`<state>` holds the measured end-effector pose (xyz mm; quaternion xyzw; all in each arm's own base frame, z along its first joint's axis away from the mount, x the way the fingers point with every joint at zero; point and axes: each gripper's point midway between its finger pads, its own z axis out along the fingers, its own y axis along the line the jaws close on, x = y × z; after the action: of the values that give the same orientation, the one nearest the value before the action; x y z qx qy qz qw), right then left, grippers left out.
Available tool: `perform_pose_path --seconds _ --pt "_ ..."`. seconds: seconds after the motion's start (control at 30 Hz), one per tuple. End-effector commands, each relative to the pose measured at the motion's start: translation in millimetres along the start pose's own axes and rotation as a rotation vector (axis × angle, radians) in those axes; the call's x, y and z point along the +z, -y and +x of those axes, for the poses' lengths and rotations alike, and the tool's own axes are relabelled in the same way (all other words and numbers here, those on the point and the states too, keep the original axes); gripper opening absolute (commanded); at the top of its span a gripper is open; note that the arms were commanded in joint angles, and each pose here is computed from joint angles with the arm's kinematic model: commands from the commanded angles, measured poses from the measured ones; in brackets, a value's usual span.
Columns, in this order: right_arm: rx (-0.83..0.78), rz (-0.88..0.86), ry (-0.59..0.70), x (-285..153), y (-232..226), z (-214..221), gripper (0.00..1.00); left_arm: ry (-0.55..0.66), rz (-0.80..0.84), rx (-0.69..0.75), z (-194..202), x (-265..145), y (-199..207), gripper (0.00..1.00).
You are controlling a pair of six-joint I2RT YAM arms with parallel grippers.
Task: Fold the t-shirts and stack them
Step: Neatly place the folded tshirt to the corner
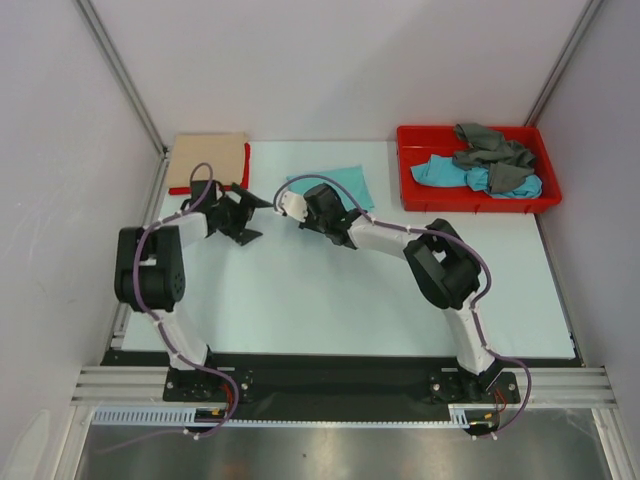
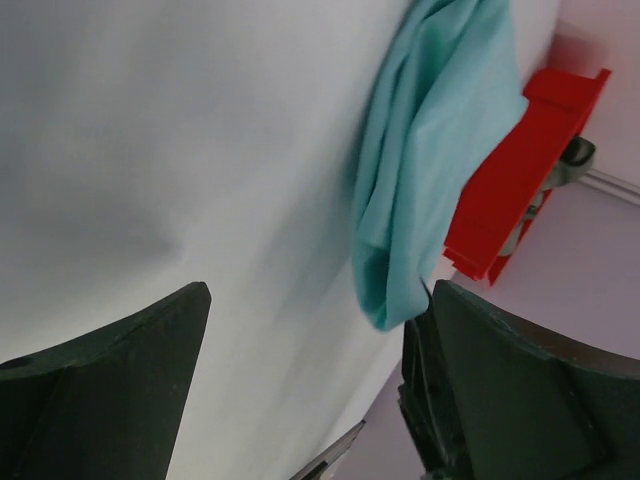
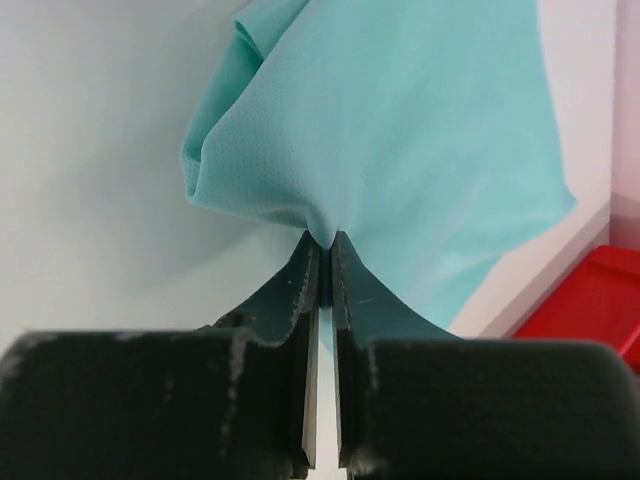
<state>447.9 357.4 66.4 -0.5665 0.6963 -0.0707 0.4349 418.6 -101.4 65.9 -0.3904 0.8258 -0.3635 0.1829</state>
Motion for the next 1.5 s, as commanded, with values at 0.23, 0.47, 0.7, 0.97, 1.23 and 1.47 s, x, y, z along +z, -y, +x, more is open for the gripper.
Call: perform_pose_path --seconds 0.23,0.47,0.7,0.97,1.23,1.47 --pt "0.117 0.038 0.117 -34.4 39.2 -41.5 0.0 -0.091 0.198 -0.01 8.2 80.2 90.2 1.0" --pt "0.174 0.051 0.157 -42.9 56.5 -54.0 0.0 -0.11 0.13 -0.022 9.6 109.7 92.6 1.0" --pt "0.228 0.044 0.177 -51.8 70.1 -54.4 0.0 -0.101 0.091 -0.029 7.5 120.8 81.3 1.0" --pt "0.243 0.032 0.178 -55.4 65.2 -53.3 0.0 -0.034 0.143 0.092 -8.0 137.3 97.8 0.93" --pt "0.266 0.042 0.196 -63.4 71.3 -58.4 0.0 -0.034 0.121 0.128 -6.6 154.3 87.3 0.79" --pt "0.318 0.026 0.198 -68.8 64.7 -62.4 0.09 0.019 0.159 0.253 -19.0 154.2 100.2 0.33"
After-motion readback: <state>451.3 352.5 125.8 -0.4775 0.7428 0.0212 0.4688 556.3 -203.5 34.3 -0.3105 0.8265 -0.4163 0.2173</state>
